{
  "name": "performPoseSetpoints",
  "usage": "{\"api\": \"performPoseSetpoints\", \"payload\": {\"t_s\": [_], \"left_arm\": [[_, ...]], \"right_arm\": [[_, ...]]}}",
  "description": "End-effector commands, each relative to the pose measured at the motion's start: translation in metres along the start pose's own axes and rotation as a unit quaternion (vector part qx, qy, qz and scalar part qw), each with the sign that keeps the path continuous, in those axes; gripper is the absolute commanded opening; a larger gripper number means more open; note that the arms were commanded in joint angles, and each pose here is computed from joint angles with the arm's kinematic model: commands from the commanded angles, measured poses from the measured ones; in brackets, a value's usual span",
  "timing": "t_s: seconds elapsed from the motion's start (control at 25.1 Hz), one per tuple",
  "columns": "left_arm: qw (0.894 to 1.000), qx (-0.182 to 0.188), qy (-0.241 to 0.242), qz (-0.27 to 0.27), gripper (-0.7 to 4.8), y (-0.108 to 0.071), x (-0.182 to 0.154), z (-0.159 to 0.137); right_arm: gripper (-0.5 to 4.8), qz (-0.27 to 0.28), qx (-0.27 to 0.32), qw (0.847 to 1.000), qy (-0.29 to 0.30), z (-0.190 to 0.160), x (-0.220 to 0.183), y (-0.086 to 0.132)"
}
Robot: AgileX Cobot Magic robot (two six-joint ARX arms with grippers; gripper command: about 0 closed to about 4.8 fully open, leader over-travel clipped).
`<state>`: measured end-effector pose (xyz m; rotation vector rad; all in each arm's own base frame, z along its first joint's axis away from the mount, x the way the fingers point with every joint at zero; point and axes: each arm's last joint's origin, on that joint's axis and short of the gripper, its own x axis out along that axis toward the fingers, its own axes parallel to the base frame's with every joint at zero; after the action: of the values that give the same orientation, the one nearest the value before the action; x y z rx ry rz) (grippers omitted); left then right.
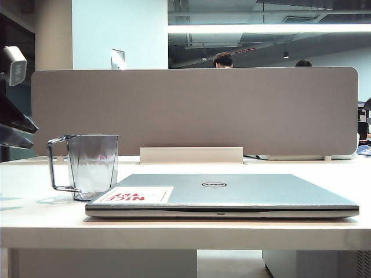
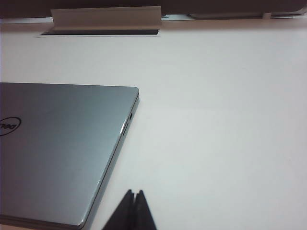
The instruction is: Pick up the water cup and place it on the side of the laptop away from you.
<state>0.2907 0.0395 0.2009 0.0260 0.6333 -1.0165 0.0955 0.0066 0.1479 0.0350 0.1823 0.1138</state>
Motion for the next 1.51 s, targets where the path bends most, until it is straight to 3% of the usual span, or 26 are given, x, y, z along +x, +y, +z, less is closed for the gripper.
{"api": "performPoseSetpoints", "payload": {"t_s": [0.04,0.24,0.4,0.56,1.0,1.24,1.51], "left_arm": [[0.999,0.035,-0.003,-0.014,3.71,0.003,0.016,0.003],[0.998,0.021,0.051,-0.027,3.65,0.007,0.045,-0.009],[0.997,0.003,0.063,-0.039,2.87,0.009,0.051,-0.015],[0.997,0.001,0.033,-0.064,2.73,0.007,0.051,-0.013],[0.996,-0.02,0.024,-0.086,2.63,0.004,0.051,-0.014],[0.993,-0.042,0.012,-0.113,1.68,-0.001,0.05,-0.015],[0.99,-0.045,0.026,-0.129,1.42,-0.008,0.058,-0.013]], "right_arm": [[-0.08,0.002,0.0,1.0,-0.001,-0.001,0.0,0.0],[-0.08,0.002,0.0,1.0,-0.001,-0.001,0.0,0.0],[-0.08,0.002,0.0,1.0,-0.001,-0.001,0.0,0.0],[-0.08,0.002,0.0,1.0,-0.001,-0.001,0.0,0.0],[-0.08,0.002,0.0,1.0,-0.001,-0.001,0.0,0.0],[-0.08,0.002,0.0,1.0,-0.001,-0.001,0.0,0.0],[-0.08,0.002,0.0,1.0,-0.001,-0.001,0.0,0.0]]}}
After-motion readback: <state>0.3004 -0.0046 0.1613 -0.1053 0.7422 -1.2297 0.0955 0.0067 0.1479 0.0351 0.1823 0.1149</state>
